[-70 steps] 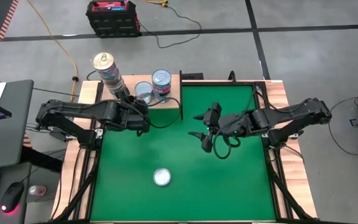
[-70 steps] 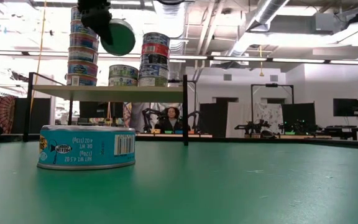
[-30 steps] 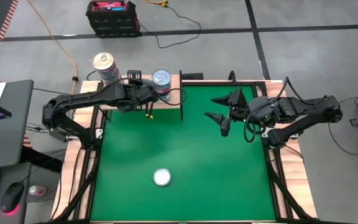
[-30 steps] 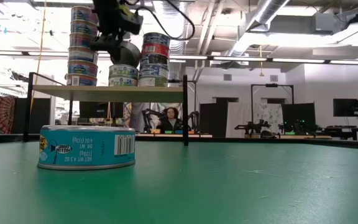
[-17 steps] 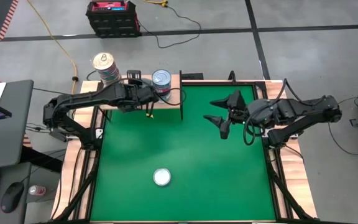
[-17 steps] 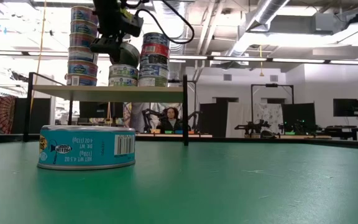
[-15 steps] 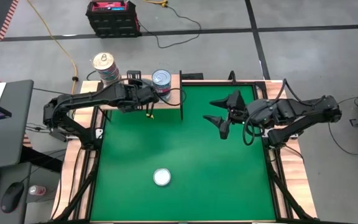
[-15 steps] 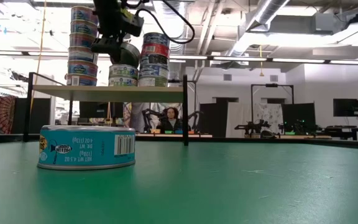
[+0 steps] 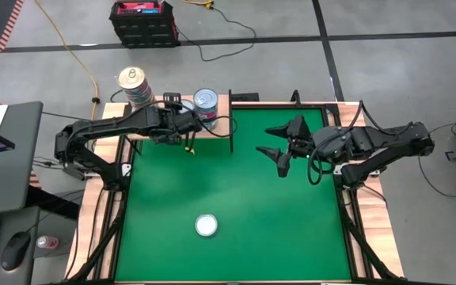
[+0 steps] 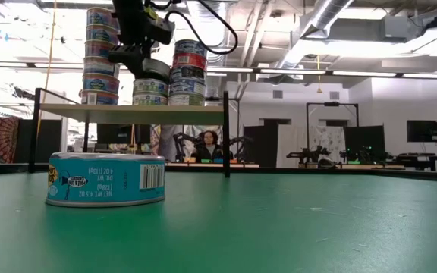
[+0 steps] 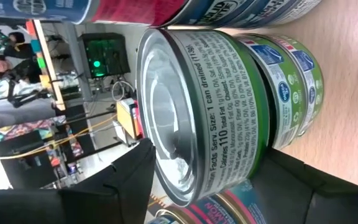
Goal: Stack canned seafood by type on shelf
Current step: Stack the green tuna can on top of the green tuna cans on the shelf
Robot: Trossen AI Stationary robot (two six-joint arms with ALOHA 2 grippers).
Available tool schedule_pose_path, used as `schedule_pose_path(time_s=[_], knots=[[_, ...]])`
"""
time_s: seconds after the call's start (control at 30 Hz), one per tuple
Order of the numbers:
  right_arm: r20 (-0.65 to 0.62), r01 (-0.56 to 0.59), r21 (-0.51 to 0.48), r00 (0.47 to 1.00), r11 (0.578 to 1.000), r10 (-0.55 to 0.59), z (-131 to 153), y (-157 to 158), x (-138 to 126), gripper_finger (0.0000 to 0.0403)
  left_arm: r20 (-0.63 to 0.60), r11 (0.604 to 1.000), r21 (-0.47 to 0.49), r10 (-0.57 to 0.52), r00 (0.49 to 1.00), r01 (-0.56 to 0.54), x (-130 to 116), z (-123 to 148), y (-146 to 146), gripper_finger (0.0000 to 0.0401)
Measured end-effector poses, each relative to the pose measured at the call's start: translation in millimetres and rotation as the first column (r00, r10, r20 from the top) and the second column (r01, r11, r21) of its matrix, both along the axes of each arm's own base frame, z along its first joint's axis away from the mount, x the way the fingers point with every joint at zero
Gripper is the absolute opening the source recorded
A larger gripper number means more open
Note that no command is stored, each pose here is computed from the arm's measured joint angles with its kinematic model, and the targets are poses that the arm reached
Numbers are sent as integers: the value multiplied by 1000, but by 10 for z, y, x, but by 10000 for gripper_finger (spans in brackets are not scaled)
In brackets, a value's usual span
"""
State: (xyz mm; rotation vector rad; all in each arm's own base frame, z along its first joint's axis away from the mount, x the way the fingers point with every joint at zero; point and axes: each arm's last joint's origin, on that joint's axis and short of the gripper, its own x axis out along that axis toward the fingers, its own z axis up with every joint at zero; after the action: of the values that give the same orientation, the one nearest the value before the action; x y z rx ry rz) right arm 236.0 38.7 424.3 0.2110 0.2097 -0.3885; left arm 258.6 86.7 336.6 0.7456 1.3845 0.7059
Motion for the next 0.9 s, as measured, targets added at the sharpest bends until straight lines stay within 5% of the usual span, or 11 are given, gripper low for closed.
schedule_pose_path(time_s=[0.9], knots=[[9, -8, 5, 1000, 1000, 8, 8, 3, 3, 324, 43, 995, -102, 18, 999, -14, -104, 28, -45, 245]])
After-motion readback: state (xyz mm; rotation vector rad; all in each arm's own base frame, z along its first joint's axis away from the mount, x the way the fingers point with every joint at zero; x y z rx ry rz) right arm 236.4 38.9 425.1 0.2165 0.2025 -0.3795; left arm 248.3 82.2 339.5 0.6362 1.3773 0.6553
